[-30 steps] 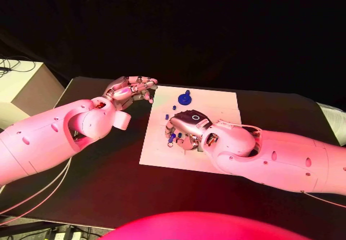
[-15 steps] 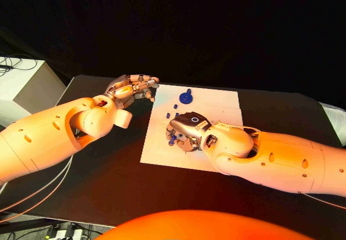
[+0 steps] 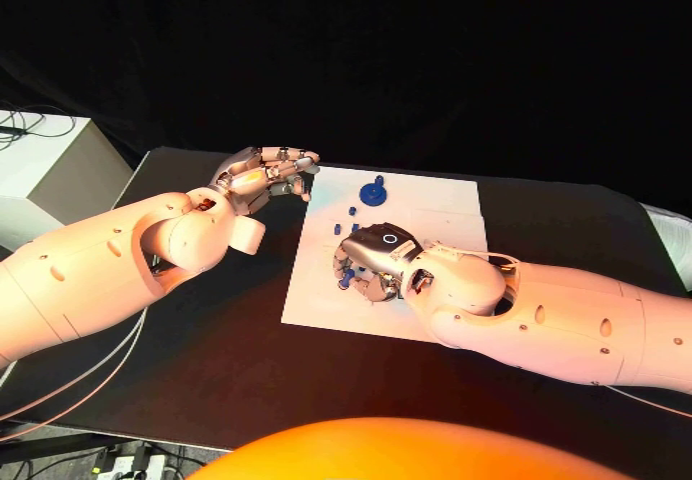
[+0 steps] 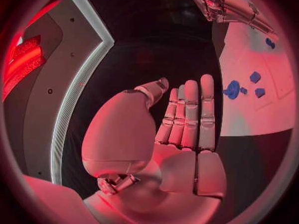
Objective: Assemble the parts on the task board
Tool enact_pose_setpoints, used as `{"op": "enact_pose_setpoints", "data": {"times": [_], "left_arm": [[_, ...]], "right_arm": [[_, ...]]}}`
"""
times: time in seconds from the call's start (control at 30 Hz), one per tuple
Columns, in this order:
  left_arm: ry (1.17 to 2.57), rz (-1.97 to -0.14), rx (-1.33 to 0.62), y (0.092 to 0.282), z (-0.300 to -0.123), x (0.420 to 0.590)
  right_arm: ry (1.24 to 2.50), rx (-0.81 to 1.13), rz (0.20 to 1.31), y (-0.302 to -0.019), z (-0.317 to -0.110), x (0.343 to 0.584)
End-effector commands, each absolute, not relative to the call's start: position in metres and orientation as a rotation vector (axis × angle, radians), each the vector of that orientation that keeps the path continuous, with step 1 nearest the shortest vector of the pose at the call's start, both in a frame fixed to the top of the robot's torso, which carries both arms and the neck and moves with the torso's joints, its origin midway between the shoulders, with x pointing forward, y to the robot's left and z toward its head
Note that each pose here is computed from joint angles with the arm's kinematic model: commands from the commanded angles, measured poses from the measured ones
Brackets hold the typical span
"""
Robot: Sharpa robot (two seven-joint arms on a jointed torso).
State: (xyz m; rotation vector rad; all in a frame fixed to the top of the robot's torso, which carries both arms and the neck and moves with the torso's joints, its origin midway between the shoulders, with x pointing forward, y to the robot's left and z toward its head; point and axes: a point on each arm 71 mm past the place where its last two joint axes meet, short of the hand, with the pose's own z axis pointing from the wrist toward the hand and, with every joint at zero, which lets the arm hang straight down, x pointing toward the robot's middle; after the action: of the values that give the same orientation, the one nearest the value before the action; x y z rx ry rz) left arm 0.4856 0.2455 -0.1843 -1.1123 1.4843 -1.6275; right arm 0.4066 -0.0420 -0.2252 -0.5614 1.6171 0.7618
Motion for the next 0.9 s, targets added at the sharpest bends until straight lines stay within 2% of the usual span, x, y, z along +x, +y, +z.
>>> {"op": "enact_pose_setpoints", "data": {"times": [0.03, 0.9], "left_arm": [[1.488, -1.651, -1.105, 0.2431, -0.1832, 0.4849], [1.494, -1.652, -1.105, 0.2428, -0.1834, 0.4847]], "right_arm": [[1.606, -0.58, 0.749, -0.0413, -0.2263, 0.4065], [1.622, -0.59, 0.746, -0.0379, -0.2317, 0.4053]]}}
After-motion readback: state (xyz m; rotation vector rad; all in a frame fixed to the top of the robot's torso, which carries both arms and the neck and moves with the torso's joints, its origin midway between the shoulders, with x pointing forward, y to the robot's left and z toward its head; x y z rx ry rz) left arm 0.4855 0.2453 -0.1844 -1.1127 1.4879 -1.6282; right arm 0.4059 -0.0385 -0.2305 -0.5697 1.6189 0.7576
